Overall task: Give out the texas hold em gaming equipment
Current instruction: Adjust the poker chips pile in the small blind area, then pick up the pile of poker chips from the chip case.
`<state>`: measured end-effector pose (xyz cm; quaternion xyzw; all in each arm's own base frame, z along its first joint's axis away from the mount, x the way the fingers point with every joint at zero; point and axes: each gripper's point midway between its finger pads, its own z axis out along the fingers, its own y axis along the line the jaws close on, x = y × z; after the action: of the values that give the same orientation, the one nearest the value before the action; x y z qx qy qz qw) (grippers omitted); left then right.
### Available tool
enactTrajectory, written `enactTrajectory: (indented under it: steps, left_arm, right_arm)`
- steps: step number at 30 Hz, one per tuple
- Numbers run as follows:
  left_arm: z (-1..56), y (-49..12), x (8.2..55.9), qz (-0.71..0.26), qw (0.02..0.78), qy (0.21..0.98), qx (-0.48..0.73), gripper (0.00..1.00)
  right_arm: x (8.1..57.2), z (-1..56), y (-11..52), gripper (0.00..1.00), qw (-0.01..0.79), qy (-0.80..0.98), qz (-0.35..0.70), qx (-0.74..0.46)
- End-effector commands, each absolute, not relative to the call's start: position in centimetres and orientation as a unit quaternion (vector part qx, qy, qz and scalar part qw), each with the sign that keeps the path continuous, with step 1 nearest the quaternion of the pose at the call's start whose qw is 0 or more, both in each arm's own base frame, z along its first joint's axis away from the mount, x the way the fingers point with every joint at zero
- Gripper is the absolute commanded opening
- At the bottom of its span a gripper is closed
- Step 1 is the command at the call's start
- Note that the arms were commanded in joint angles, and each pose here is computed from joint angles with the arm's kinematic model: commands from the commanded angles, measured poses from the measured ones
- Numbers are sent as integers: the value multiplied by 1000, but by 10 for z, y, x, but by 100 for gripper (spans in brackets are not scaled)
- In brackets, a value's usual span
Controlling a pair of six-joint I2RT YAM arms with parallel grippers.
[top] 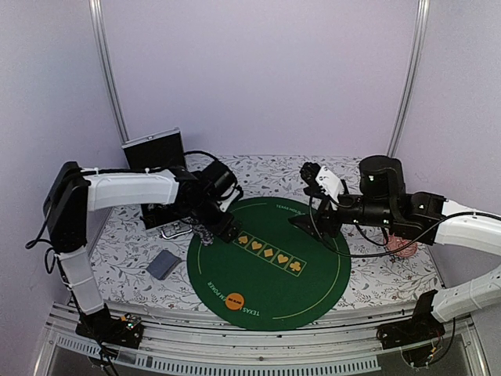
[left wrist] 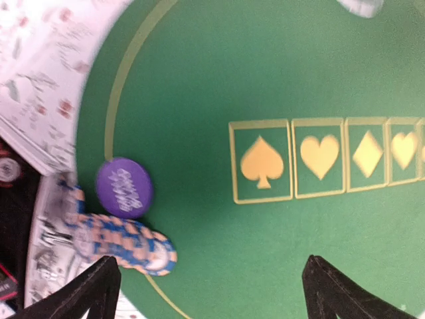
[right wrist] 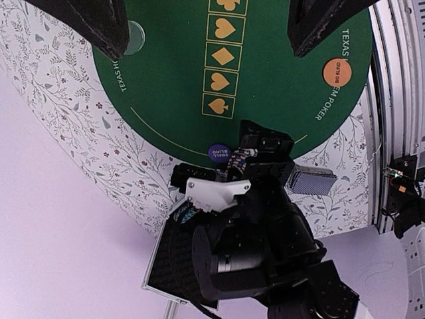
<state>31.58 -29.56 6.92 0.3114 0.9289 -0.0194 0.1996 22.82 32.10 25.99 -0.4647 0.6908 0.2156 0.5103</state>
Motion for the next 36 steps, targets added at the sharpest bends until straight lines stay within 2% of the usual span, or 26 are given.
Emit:
enactTrajectory:
  steps: [1, 6, 9, 12, 18, 22, 29, 35, 36]
  left_arm:
    - [125, -270, 365, -88, 264, 924, 263, 98]
    - [141, -203, 433, -61, 295, 932, 202, 98]
    - [136, -187, 458, -43, 290, 930, 221, 95]
    - [132, -193, 466, -64, 281, 916, 279, 96]
    - [85, -184, 471, -30, 228, 894, 385, 98]
    - [71, -169, 479, -7, 209, 895, 394, 97]
    - [52, -156, 486, 8, 195, 898, 393, 88]
    - [33, -147, 487, 26, 175, 907, 382, 70]
    - [32, -148, 487, 24, 174, 908, 381, 69]
  right_arm:
    - [226, 288, 312, 85, 551, 668, 225, -447]
    - [221, 293, 307, 86, 568, 648, 220, -456]
    - [220, 291, 306, 87, 569, 645, 220, -460]
    - [219, 288, 306, 87, 565, 646, 222, -463]
    - [217, 284, 307, 87, 559, 648, 224, -466]
    - [216, 284, 306, 87, 558, 647, 226, -467]
    - [215, 283, 304, 87, 557, 649, 224, -467]
    - [216, 284, 304, 87, 557, 650, 226, -465]
    - [216, 284, 305, 87, 556, 650, 226, -466]
